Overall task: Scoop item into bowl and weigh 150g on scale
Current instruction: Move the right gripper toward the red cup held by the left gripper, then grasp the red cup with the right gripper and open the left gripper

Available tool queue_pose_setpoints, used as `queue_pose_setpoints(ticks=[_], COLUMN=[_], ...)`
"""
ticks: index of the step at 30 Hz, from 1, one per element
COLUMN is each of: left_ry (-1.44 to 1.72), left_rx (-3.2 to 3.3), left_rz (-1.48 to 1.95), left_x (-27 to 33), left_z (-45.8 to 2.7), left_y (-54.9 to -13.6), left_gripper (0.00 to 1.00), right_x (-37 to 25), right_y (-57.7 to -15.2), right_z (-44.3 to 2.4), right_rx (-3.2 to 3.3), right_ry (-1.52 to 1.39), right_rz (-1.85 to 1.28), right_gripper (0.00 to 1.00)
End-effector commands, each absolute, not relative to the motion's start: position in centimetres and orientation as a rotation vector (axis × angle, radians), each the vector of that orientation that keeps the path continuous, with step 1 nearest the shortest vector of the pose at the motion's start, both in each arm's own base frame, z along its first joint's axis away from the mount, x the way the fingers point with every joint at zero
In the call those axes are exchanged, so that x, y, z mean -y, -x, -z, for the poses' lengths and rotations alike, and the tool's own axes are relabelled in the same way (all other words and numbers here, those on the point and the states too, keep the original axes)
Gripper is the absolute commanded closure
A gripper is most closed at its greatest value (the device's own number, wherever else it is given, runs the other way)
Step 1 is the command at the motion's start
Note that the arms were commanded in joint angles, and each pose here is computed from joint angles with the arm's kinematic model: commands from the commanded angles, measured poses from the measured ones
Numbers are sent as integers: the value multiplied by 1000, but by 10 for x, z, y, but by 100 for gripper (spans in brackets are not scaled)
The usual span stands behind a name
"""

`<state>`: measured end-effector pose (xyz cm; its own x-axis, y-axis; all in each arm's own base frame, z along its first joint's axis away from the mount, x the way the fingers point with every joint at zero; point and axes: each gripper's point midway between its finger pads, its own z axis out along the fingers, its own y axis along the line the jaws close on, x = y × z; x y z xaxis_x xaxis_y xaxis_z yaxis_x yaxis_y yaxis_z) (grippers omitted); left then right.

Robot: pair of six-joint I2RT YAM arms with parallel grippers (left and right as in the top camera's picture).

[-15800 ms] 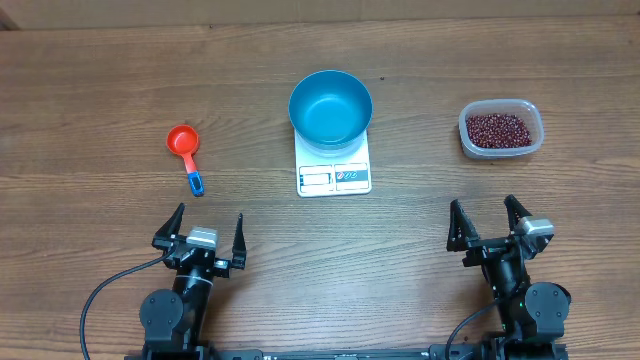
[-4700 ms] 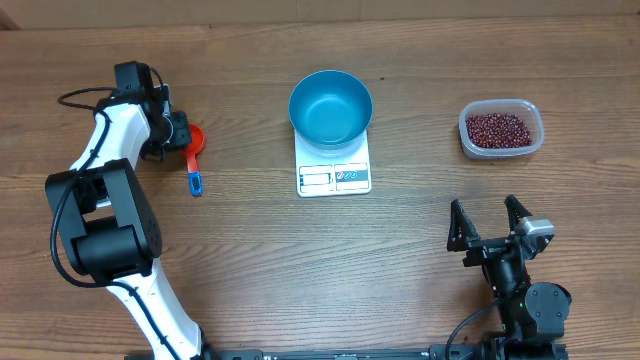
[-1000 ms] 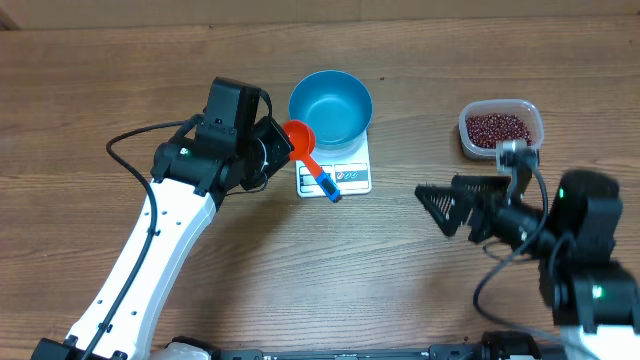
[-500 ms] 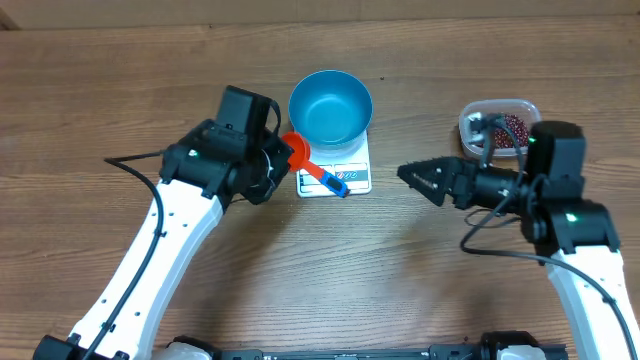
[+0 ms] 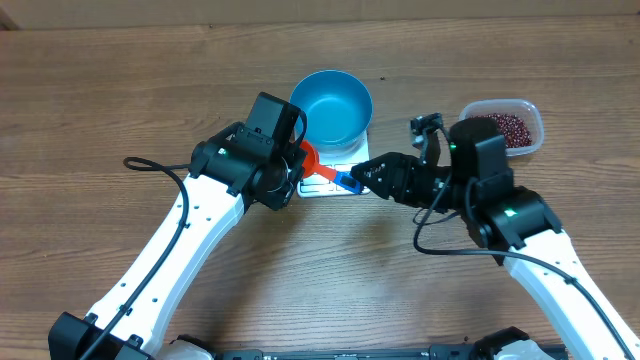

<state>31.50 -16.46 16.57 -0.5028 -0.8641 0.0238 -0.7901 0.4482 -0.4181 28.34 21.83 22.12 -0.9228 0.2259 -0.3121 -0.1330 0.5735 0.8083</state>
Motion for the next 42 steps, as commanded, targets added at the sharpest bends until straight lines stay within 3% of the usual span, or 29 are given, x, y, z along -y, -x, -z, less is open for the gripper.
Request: queue_pose_setpoints(ticks=[1,10,20,42], left_ry=[1493,1498,1593,1679], left_rx=[-2502,-2536,-2510,-2476], left_rz=[565,608,652,676], left_x=[167,174,179,181], left_z=[-161,-162,-163,-163], left_y=[-313,-309,-308,-308], left_gripper=[96,96,96,96], right_x=[-223,-248,-258,-259], right_y=[-298,-299,-296,-298], right_z=[-219,-209,-224,-226], right_rx=[-2424,-2437,-2389,-2401], right_ry=[-149,-82,-38,-125], right_rz=[-1244,-1280,-1389,-1421], right_gripper=[42,59,62,89])
